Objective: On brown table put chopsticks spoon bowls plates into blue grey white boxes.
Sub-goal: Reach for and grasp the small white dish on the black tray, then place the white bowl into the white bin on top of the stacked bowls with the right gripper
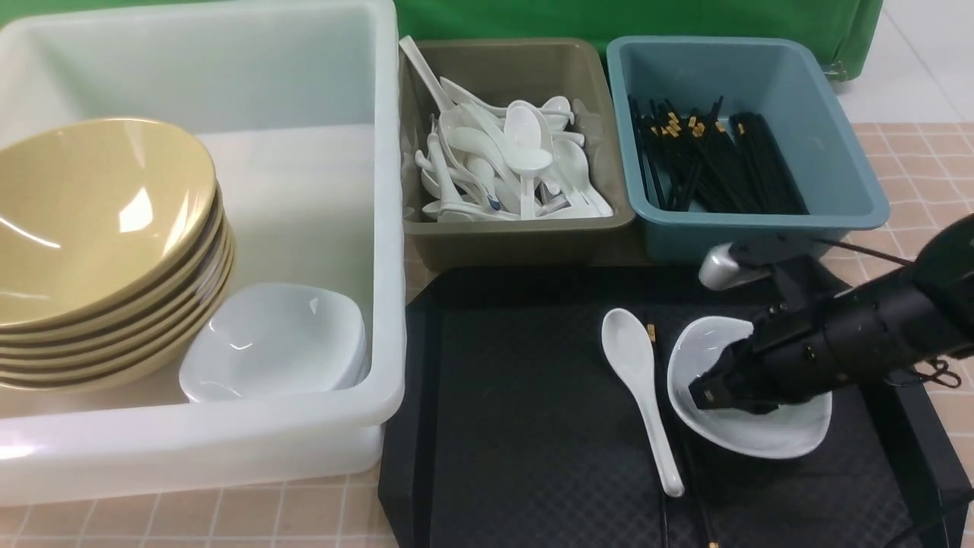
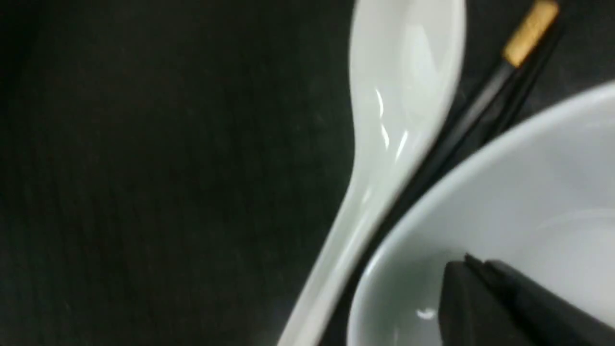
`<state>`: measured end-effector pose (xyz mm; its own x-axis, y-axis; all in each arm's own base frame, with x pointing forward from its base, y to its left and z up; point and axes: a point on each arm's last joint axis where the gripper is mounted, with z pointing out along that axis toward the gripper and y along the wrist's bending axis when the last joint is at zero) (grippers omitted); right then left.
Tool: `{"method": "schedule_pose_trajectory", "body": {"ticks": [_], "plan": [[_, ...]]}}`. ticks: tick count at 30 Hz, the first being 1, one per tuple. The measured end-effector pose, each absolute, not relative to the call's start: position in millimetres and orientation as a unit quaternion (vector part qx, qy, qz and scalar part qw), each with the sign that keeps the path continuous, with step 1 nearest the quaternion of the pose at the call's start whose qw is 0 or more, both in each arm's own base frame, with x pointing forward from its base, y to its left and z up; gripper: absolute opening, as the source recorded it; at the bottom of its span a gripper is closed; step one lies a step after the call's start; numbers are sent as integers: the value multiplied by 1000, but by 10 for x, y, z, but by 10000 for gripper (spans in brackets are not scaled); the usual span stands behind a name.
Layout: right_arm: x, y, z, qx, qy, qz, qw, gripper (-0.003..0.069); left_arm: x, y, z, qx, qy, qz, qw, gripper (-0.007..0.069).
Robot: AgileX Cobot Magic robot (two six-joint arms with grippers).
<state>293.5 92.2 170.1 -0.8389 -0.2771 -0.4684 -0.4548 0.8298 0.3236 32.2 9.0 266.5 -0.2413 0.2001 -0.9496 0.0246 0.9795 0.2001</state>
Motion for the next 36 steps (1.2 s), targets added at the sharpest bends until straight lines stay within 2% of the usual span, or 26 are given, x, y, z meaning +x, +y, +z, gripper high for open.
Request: {"method": "schedule_pose_trajectory", "body": {"ticks": [1, 4, 5, 6, 8, 9, 11, 14, 17, 21, 24, 25, 27, 30, 31, 33, 36], "plan": [[2940, 922, 1707, -197, 934, 215, 206, 63, 322, 90, 2665, 72, 785, 72, 612, 5], [3033, 722, 1910, -164, 940, 195, 227, 168, 322, 90, 2665, 72, 785, 72, 612, 5], [3037, 707, 1920, -162, 940, 192, 229, 176, 322, 90, 2665, 72, 785, 72, 612, 5], [3064, 574, 1976, -154, 944, 173, 235, 244, 322, 90, 2665, 72, 784, 72, 612, 5], [3080, 452, 1986, -142, 948, 158, 238, 305, 322, 92, 2666, 72, 784, 74, 612, 5], [3090, 372, 1973, -136, 950, 148, 237, 361, 322, 92, 2666, 72, 784, 74, 612, 5], [3116, 278, 1897, -123, 955, 139, 230, 427, 322, 94, 2666, 73, 784, 76, 612, 5], [3148, 236, 1726, -113, 962, 138, 206, 459, 322, 95, 2666, 73, 784, 76, 612, 5], [3152, 244, 1616, -111, 966, 145, 184, 447, 322, 96, 2667, 73, 784, 77, 612, 5], [3136, 252, 1586, -110, 967, 161, 163, 217, 322, 97, 2667, 73, 784, 78, 612, 5], [3120, 221, 1760, -104, 964, 183, 164, 144, 322, 99, 2667, 74, 784, 80, 612, 5], [3121, 224, 1766, -106, 963, 185, 163, 144, 322, 99, 2667, 74, 784, 80, 612, 5], [3110, 230, 2059, -124, 956, 196, 178, 76, 322, 99, 2667, 74, 784, 80, 612, 5], [3102, 403, 2520, -154, 936, 230, 219, 73, 322, 100, 2667, 74, 784, 81, 612, 5], [3110, 408, 2539, -154, 934, 233, 221, 73, 322, 100, 2667, 74, 784, 81, 612, 5], [3098, 817, 2959, -207, 896, 274, 282, 73, 322, 100, 2667, 74, 784, 81, 612, 5], [3047, 1430, 3267, -265, 849, 308, 338, 73, 322, 100, 2668, 74, 783, 81, 612, 5]]}}
